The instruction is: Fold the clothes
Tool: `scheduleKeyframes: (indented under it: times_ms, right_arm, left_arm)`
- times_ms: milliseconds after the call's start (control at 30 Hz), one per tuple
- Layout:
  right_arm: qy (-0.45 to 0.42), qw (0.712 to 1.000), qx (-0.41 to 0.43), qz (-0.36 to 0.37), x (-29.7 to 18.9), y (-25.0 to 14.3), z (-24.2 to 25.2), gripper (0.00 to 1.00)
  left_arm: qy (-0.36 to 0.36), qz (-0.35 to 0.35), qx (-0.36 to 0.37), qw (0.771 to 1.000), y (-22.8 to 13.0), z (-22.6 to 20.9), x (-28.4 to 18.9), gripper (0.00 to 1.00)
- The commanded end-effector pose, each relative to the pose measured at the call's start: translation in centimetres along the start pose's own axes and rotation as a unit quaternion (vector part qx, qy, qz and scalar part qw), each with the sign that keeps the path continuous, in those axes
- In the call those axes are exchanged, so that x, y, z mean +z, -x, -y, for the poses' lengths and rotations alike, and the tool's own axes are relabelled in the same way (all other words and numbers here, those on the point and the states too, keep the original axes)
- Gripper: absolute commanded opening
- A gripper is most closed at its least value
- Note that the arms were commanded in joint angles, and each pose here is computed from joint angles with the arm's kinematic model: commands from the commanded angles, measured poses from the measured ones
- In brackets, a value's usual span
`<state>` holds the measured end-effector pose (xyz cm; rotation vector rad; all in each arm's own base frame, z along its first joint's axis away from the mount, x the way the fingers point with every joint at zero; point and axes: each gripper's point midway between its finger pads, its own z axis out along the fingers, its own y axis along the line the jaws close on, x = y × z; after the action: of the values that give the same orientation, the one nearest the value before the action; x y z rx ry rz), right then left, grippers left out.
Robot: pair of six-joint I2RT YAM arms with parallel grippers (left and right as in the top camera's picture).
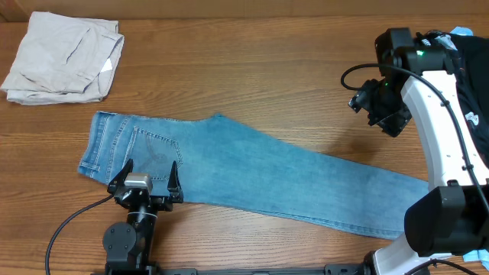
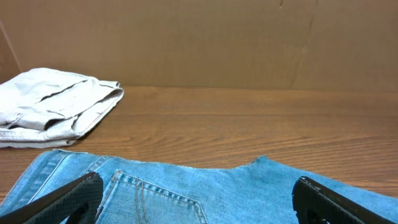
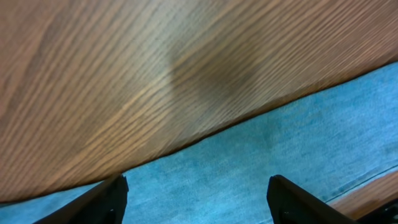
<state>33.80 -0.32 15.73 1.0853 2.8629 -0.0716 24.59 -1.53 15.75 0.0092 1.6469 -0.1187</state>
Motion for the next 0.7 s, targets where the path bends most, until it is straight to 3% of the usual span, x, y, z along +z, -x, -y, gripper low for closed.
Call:
scheduleKeyframes:
  times_ms: [0,100,267,433,567,667]
  right_arm:
    - [-0.003,1.0,0.003,-0.01,0.5,-0.5,0.1,0.77]
    - [0.001,1.0,0.004,-0.012,0.4,-0.5,0.0,0.76]
    - [0.004,1.0,0.003,-0.016,0.4,-0.8,0.0,0.76]
    - [-0.005,0.999,0.002,-0.032,0.3,-1.5,0.4,0.75]
    - [0.009,0.999,0.006,-0.034,-0.6,-2.0,0.5,0.73]
    - [0.023,0.999,0.015,-0.018,-2.2,-2.2,0.9,0.72]
  left_arm:
    - [-0.001,0.002,-0.008,1.0,0.0,0.1,0.0,1.0]
    - [-0.021,0.02,-0.021,0.999,0.9,0.8,-0.1,1.0]
    - [-0.176,0.082,-0.014,0.981,4.9,6.1,-1.7,1.0]
    - [-0.187,0.076,-0.027,0.979,8.3,6.8,-3.1,1.0]
    - [-0.147,0.009,-0.017,0.989,9.8,5.8,-3.2,1.0]
    - [-0.104,-0.102,-0.001,0.989,8.9,4.5,-2.1,1.0]
